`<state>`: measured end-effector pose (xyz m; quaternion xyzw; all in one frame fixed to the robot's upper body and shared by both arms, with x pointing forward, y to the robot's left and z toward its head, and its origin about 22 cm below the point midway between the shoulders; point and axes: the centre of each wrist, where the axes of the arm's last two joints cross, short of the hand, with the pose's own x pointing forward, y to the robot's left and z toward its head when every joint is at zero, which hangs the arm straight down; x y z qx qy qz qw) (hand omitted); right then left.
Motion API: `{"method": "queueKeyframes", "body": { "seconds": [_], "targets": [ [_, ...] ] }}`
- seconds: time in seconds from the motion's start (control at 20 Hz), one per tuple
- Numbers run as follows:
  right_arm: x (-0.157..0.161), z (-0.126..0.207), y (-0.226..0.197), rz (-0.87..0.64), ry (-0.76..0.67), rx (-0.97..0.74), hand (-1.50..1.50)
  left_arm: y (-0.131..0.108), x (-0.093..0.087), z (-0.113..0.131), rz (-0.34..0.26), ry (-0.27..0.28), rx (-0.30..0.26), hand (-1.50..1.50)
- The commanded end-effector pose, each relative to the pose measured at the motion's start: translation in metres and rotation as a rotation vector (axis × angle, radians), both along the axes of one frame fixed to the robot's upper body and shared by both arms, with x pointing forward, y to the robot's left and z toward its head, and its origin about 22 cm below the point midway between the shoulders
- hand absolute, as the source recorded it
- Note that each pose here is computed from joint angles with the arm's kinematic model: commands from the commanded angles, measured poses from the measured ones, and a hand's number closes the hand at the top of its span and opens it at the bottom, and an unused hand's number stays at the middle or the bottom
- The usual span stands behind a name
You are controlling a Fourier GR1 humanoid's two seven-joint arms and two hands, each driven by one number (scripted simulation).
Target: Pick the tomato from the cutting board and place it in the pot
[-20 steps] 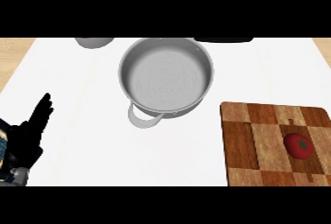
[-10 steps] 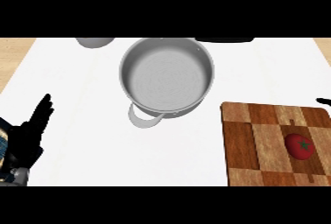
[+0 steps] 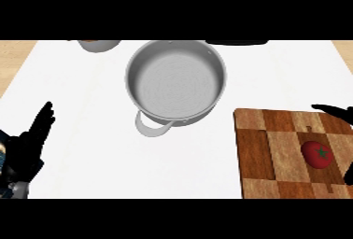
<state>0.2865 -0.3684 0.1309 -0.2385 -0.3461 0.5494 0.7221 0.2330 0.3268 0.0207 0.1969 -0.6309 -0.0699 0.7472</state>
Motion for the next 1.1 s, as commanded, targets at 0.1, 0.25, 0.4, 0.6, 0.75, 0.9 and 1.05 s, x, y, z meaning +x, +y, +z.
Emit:
{"method": "queueKeyframes", "body": {
  "seconds": [0.1, 0.25, 0.4, 0.6, 0.75, 0.9, 1.05],
  "targets": [
    [-0.003, -0.025, 0.023, 0.002, 0.03, -0.057, -1.5, 0.005, -0.006, 0.0, 0.005, -0.005, 0.007, 0.0],
    [-0.001, -0.015, 0.026, 0.021, 0.058, -0.066, -1.5, -0.019, -0.001, 0.01, 0.02, -0.017, 0.007, 0.0],
    [0.015, -0.035, 0.016, -0.004, 0.067, -0.069, -1.5, 0.012, 0.005, -0.014, -0.005, -0.013, -0.015, 0.0],
    [0.015, -0.05, 0.026, 0.004, 0.087, -0.094, -1.5, 0.004, 0.008, -0.016, 0.011, 0.005, -0.01, 0.0],
    [0.009, -0.072, 0.026, -0.008, 0.078, -0.098, -1.5, 0.001, -0.007, -0.017, -0.004, -0.02, -0.001, 0.0],
    [0.008, -0.056, 0.027, -0.01, 0.101, -0.114, -1.5, -0.004, -0.002, 0.002, 0.007, 0.003, -0.009, 0.0],
    [0.017, -0.055, 0.026, -0.018, 0.088, -0.108, -1.5, 0.007, -0.02, -0.005, 0.004, -0.005, 0.008, 0.0]
  ]
}}
